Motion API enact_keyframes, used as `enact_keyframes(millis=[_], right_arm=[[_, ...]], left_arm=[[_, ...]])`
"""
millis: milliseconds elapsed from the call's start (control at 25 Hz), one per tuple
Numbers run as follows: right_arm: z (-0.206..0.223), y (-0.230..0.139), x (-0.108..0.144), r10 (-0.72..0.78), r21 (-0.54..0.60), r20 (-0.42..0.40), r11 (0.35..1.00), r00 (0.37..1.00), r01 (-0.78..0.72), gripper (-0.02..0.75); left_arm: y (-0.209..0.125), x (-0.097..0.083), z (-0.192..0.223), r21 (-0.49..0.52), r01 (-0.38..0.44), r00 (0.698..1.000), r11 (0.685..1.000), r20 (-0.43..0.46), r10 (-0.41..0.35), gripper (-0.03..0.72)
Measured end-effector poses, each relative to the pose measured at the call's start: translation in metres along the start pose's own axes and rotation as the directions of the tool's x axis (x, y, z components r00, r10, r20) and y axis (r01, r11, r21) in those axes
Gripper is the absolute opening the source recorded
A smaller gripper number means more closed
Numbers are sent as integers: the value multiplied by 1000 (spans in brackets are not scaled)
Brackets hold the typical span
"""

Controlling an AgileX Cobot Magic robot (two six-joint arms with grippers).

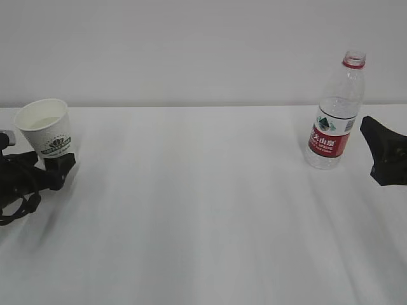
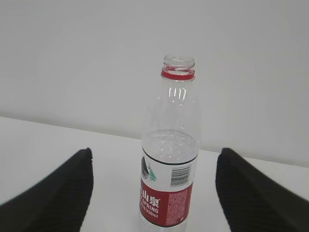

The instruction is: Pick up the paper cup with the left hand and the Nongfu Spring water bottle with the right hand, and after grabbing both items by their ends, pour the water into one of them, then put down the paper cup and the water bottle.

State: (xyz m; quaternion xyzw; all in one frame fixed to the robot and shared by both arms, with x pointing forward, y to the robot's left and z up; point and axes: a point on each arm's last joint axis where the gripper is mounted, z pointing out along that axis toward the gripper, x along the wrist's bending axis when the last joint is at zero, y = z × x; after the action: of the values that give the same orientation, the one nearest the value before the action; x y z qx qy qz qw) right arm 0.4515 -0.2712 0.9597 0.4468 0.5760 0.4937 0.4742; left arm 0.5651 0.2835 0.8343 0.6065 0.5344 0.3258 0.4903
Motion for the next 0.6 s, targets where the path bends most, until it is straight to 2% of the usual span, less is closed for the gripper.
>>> enact_keyframes(millis=[600], right_arm=[[0, 0, 0, 0, 0, 0, 1000, 1000, 0, 593]], left_arm=[[27, -12, -46, -44, -13, 1000, 999, -22, 12, 675]])
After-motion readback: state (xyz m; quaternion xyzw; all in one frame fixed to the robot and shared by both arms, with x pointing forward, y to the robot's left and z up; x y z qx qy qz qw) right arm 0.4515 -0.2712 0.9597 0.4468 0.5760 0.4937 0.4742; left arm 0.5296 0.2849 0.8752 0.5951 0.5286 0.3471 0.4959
